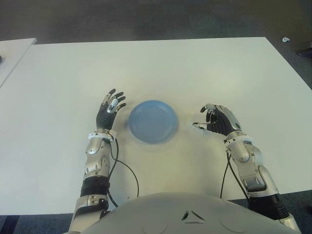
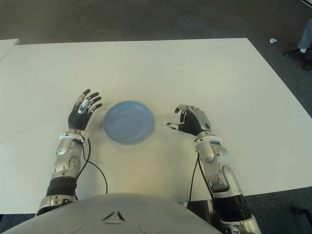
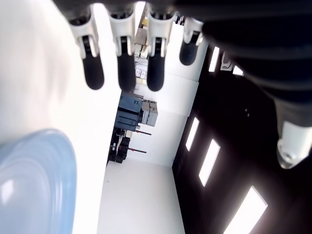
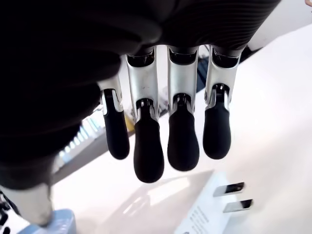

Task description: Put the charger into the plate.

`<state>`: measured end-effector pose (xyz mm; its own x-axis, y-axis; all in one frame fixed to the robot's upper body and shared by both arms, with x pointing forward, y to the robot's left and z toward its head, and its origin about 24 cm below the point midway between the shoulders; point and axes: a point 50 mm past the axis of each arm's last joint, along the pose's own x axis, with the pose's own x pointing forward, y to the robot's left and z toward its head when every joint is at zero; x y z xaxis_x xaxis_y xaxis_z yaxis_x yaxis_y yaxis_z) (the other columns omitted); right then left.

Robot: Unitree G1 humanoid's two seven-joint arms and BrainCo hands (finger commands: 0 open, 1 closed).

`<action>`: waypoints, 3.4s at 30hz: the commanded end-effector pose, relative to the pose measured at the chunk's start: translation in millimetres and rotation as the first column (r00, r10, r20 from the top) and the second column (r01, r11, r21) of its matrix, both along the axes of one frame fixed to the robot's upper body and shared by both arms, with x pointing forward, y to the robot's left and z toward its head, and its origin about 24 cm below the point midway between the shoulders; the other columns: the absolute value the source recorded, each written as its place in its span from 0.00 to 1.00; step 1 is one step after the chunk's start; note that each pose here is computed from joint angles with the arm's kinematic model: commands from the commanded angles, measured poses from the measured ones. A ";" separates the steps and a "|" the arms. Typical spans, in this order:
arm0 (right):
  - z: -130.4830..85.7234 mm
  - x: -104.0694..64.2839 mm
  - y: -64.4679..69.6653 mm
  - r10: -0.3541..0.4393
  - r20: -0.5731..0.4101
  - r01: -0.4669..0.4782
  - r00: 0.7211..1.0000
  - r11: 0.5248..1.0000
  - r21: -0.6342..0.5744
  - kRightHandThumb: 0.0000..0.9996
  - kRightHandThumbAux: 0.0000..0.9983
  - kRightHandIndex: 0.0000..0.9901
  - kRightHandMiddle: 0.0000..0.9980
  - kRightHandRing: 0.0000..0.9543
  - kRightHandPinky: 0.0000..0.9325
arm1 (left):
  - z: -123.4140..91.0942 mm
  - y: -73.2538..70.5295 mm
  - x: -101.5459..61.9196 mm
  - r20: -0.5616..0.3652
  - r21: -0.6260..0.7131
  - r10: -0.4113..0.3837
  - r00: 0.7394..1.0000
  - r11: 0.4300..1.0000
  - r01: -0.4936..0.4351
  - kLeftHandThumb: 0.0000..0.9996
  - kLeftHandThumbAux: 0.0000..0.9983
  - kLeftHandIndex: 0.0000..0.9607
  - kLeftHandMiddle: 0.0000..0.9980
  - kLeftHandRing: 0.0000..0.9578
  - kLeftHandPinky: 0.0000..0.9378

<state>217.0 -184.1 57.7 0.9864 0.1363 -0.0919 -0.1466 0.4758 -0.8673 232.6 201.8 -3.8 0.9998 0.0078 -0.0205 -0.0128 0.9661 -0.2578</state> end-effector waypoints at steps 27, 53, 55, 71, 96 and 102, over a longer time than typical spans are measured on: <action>-3.9 3.1 1.1 0.042 -0.233 -0.124 0.972 0.928 -0.351 0.29 0.11 0.00 0.00 0.00 0.00 | -3.5 2.2 -3.9 -0.029 0.010 0.002 1.000 1.000 -0.001 0.00 0.50 0.13 0.23 0.25 0.27; -9.0 4.3 0.6 0.027 -0.263 -0.126 0.965 0.922 -0.366 0.30 0.10 0.00 0.00 0.00 0.00 | -4.5 2.5 -6.5 -0.039 0.009 0.001 0.999 1.000 -0.001 0.00 0.50 0.13 0.23 0.25 0.28; -9.4 4.2 0.9 0.026 -0.262 -0.124 0.965 0.923 -0.365 0.30 0.11 0.00 0.00 0.00 0.00 | -4.5 3.0 -6.3 -0.040 0.011 0.001 0.999 1.000 -0.001 0.00 0.50 0.13 0.23 0.25 0.28; -26.7 3.5 -20.2 -0.065 -0.241 -0.028 0.968 0.931 -0.363 0.26 0.14 0.00 0.00 0.00 0.00 | -6.5 5.1 -8.3 -0.036 -0.005 -0.008 0.999 1.000 0.008 0.00 0.49 0.14 0.24 0.26 0.28; -42.0 -5.4 -23.0 -0.081 -0.200 -0.004 0.976 0.920 -0.391 0.33 0.25 0.00 0.00 0.00 0.00 | -7.4 14.2 -16.6 -0.040 0.011 0.012 0.999 1.000 -0.011 0.00 0.48 0.14 0.23 0.25 0.27; -45.8 -6.8 -24.1 -0.076 -0.194 -0.011 0.978 0.910 -0.415 0.35 0.25 0.00 0.00 0.00 0.00 | -7.9 14.9 -17.4 -0.040 0.015 0.007 0.999 1.000 -0.006 0.00 0.48 0.13 0.23 0.25 0.27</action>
